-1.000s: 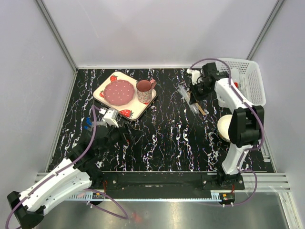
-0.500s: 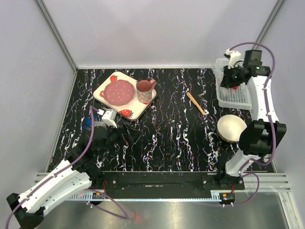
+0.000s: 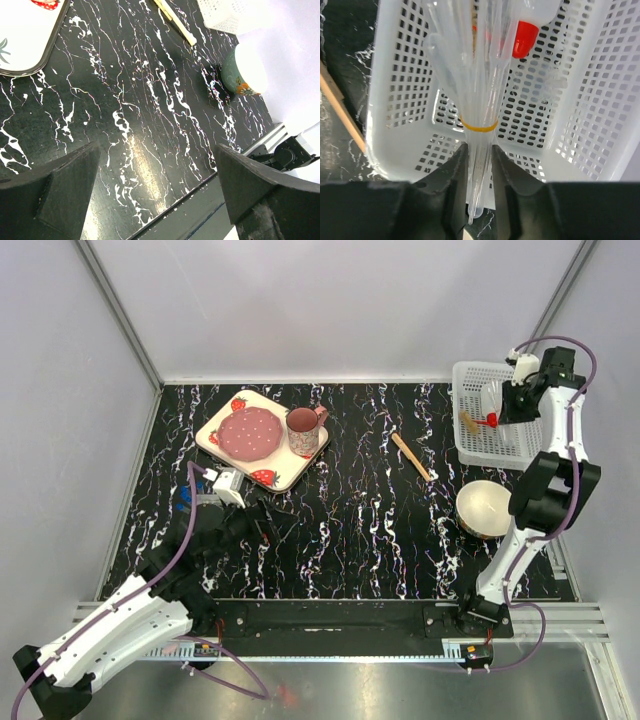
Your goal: Organize the chemistry lab equipment
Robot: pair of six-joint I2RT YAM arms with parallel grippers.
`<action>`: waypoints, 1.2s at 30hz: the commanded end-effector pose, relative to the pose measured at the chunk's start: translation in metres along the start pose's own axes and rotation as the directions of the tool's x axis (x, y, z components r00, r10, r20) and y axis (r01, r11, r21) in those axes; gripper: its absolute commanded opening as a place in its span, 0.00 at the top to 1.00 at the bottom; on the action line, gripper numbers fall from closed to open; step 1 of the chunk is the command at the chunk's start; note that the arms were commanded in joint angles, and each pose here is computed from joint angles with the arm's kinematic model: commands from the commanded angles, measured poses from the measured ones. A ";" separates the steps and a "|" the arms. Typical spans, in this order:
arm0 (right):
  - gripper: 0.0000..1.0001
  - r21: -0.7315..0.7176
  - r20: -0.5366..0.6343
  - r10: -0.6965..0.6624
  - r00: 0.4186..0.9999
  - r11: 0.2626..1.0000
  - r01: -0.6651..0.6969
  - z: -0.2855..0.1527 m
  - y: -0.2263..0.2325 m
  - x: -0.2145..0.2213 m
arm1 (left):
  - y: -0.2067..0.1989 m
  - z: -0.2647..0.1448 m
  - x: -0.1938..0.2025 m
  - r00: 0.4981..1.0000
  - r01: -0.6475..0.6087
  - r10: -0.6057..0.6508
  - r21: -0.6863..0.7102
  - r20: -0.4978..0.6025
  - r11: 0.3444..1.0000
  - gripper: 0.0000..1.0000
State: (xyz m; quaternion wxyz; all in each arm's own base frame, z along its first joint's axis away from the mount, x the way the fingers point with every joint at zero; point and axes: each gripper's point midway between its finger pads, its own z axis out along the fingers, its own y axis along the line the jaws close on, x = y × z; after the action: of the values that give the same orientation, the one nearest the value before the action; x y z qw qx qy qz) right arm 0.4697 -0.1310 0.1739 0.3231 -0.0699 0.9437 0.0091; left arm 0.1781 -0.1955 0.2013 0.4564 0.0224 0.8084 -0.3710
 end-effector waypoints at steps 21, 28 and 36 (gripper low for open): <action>0.15 -0.467 0.261 0.063 0.963 0.881 0.069 -0.073 0.105 -0.044 | -0.006 -0.016 -0.040 0.994 -0.045 0.050 -0.049 0.096 0.998 0.01; 0.15 -0.581 0.155 0.061 0.986 0.813 0.041 -0.051 0.150 -0.024 | -0.006 -0.019 -0.045 0.993 -0.050 0.056 -0.063 0.107 0.997 0.01; 0.15 -0.583 0.000 -0.070 0.998 0.810 0.057 0.000 0.198 0.010 | -0.006 -0.018 -0.046 0.993 -0.053 0.060 -0.071 0.101 0.996 0.01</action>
State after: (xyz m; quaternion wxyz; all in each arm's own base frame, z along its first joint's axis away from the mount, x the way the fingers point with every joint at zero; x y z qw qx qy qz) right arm 0.4373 0.0444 0.1938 0.3222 -0.1819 0.8793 0.2998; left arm 0.1843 -0.1770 0.2221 0.4841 0.0152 0.8105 -0.3294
